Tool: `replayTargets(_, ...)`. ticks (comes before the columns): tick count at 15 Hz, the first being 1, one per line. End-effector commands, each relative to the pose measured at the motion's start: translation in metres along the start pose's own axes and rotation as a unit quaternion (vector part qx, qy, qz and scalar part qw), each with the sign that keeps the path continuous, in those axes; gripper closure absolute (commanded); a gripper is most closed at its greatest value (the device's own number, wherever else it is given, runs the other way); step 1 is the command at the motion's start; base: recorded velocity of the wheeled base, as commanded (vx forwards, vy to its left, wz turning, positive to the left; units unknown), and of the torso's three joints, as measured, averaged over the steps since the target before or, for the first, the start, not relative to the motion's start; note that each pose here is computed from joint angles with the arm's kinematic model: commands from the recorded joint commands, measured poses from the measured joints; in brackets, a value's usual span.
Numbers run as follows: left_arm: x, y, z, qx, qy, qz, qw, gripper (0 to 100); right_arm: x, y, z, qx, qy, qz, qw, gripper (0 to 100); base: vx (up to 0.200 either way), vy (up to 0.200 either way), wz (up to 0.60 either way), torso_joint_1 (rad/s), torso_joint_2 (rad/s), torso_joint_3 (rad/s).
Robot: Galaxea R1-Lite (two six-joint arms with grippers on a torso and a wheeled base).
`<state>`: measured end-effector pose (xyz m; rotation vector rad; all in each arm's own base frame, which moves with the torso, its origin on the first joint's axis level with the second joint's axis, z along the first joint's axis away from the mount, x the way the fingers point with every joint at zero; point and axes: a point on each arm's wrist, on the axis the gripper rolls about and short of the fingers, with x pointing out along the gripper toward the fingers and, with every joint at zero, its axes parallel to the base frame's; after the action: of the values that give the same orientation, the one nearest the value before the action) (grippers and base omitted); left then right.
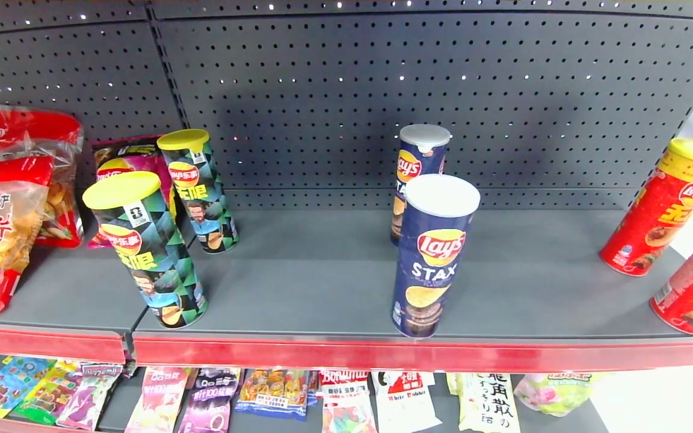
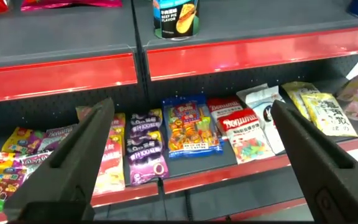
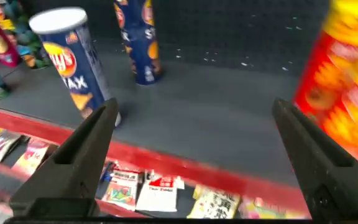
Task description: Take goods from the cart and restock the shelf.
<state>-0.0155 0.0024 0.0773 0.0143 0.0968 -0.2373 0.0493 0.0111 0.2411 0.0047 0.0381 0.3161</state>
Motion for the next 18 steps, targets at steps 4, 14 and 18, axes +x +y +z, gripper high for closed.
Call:
replayTargets(4, 0.0, 0.0, 0.0, 0.0, 0.002, 0.0, 1.0, 0, 0.132, 0.012, -0.023, 0.004, 0.125, 0.12, 0.985, 0, 0.0, 0.0, 0.0, 0.0, 0.0, 0.0)
replayTargets(14, 0.0, 0.0, 0.0, 0.0, 0.002, 0.0, 1.0, 0, 0.184, 0.022, -0.081, -0.004, 0.21, 0.118, 0.971, 0, 0.0, 0.0, 0.0, 0.0, 0.0, 0.0)
replayTargets(18, 0.0, 0.0, 0.0, 0.0, 0.002, 0.0, 1.0, 0, 0.201, 0.026, -0.099, -0.04, 0.239, 0.073, 0.967, 0, 0.0, 0.0, 0.0, 0.0, 0.0, 0.0)
